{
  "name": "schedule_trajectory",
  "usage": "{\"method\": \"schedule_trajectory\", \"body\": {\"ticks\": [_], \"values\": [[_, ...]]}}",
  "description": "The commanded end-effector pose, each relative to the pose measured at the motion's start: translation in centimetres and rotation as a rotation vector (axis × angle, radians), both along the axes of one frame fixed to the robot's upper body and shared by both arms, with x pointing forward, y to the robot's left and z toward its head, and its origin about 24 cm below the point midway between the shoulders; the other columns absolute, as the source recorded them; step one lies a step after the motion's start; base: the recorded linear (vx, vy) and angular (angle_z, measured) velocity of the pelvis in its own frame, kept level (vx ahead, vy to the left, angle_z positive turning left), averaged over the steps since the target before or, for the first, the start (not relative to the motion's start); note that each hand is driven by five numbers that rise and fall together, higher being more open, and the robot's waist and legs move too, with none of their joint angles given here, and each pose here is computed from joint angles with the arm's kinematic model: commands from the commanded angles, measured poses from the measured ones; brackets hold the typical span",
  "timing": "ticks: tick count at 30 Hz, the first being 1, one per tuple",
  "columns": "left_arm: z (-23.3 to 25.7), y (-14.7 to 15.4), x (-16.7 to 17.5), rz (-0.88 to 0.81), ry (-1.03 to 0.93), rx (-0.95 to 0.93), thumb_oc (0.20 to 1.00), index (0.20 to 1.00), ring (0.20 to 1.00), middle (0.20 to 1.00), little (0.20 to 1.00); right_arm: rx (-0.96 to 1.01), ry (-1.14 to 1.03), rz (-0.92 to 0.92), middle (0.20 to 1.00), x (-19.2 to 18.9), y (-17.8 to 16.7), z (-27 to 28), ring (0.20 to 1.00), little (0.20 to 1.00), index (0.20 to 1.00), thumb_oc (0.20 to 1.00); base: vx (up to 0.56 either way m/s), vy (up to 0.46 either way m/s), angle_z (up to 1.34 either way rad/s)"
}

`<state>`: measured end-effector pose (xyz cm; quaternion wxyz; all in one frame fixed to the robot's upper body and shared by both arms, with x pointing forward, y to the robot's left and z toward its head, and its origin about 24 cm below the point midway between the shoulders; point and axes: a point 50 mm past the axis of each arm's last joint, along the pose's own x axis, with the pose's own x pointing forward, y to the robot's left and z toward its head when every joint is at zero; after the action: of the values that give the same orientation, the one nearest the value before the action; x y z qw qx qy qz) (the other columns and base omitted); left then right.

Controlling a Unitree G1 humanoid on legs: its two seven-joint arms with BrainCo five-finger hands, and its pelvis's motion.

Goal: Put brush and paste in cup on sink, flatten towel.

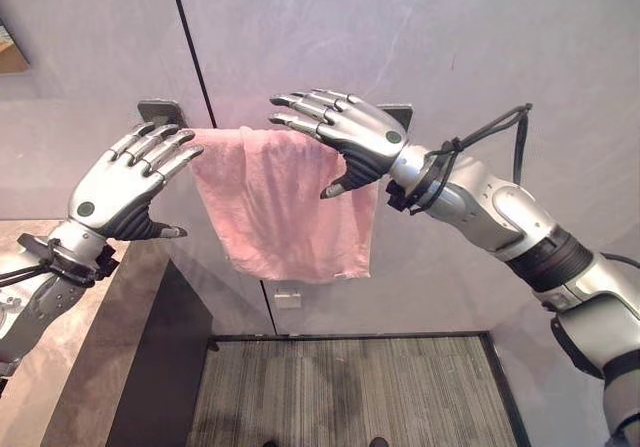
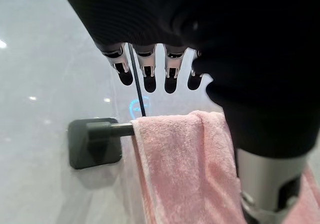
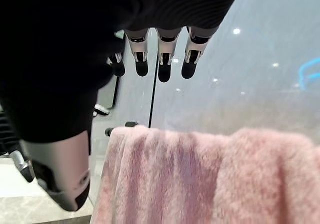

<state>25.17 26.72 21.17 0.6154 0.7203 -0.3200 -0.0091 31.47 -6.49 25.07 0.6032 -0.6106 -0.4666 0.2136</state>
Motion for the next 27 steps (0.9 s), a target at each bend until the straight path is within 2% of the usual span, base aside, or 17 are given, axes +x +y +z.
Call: {"method": "schedule_trajectory", "body": {"ticks": [1, 14, 27], "values": [[2.9, -0.8, 0.7, -0.045, -0.09, -0.037, 1.0, 1.0, 1.0, 1.0, 1.0, 0.02, -0.063, 0.023, 1.0, 0.2, 1.7, 3.1, 1.0, 1.0, 1.0, 1.0, 0.0, 0.0, 0.0], [2.5, -2.9, 2.6, -0.109, -0.056, -0.071, 1.0, 1.0, 1.0, 1.0, 1.0, -0.002, 0.001, -0.004, 1.0, 0.9, 1.8, 1.5, 1.0, 1.0, 1.0, 1.0, 0.0, 0.0, 0.0], [1.3, -2.6, 4.4, -0.048, -0.014, -0.065, 1.0, 1.0, 1.0, 1.0, 1.0, -0.035, 0.05, -0.028, 1.0, 1.6, 2.7, -0.4, 1.0, 1.0, 1.0, 1.0, 0.0, 0.0, 0.0]]}}
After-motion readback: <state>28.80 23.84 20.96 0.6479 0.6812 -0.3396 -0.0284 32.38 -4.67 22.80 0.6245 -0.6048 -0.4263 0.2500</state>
